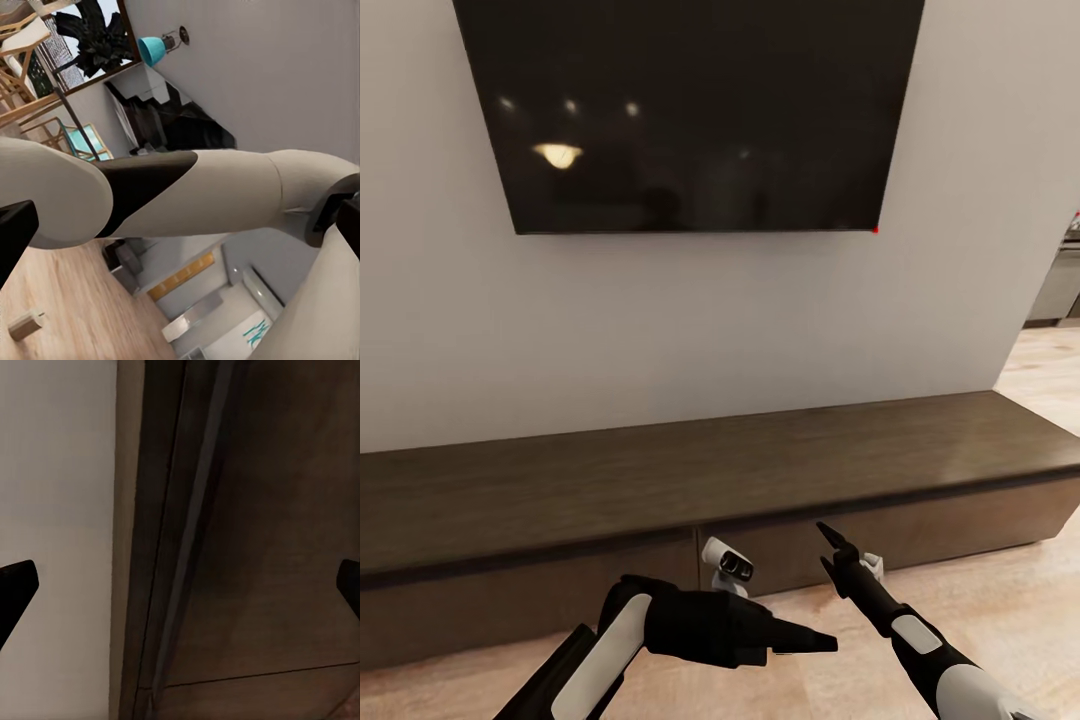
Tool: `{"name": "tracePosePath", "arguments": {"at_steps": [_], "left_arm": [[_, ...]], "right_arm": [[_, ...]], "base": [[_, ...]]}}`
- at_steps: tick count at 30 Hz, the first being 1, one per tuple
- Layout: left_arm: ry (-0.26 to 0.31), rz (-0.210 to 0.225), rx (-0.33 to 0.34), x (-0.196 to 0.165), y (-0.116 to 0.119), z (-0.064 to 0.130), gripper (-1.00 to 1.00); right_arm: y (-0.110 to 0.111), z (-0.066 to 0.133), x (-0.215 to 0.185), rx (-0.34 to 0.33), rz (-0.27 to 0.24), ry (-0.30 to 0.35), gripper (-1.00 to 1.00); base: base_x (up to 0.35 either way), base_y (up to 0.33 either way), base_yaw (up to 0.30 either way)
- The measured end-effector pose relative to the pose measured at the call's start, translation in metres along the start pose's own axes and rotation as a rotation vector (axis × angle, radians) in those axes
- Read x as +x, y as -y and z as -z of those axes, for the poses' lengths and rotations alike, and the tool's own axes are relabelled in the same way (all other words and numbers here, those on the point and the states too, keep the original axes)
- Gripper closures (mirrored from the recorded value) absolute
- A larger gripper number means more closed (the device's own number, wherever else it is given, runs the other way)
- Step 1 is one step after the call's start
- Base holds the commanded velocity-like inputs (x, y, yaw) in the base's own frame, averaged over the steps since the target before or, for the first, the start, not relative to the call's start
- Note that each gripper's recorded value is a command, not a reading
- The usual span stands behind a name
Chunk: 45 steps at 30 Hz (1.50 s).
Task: Place each of the two pumpkins and all three candles from the living room inside a cabinet in the living room (use any cabinet), then make sure every cabinet is closed, and position the cauldron so it is next to a table in the living room.
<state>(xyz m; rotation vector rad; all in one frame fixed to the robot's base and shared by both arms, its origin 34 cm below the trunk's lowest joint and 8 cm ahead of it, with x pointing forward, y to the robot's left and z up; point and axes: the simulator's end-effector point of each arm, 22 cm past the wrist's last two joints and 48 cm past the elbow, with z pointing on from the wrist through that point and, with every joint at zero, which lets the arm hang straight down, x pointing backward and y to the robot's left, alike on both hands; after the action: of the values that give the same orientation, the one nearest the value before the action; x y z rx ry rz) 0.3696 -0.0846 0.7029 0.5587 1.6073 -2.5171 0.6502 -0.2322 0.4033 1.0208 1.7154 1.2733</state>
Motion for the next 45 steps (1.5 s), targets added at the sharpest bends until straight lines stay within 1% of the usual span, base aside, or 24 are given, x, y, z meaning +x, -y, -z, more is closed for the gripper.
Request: {"name": "tracePosePath", "arguments": {"at_steps": [12, 28, 35, 41, 45], "left_arm": [[0.002, 0.000, 0.001, -0.001, 0.000, 0.000, -1.00], [0.002, 0.001, 0.000, 0.000, 0.000, 0.000, -1.00], [0.002, 0.000, 0.000, 0.000, 0.000, 0.000, -1.00], [0.002, 0.001, 0.000, 0.000, 0.000, 0.000, -1.00], [0.002, 0.001, 0.000, 0.000, 0.000, 0.000, -1.00]], "right_arm": [[0.000, 0.000, 0.000, -0.001, 0.002, 0.000, -1.00], [0.000, 0.001, -0.002, 0.000, 0.006, 0.004, -1.00], [-0.001, 0.001, -0.012, -0.004, 0.047, 0.049, -1.00], [-0.003, 0.001, -0.013, -0.015, 0.053, 0.052, -1.00], [-0.004, 0.001, -0.013, -0.017, 0.053, 0.053, -1.00]], "base": [[0.126, 0.000, 0.000], [0.010, 0.000, 0.000], [0.000, 0.000, 0.000], [0.002, 0.000, 0.000], [0.140, 0.000, 0.000]]}}
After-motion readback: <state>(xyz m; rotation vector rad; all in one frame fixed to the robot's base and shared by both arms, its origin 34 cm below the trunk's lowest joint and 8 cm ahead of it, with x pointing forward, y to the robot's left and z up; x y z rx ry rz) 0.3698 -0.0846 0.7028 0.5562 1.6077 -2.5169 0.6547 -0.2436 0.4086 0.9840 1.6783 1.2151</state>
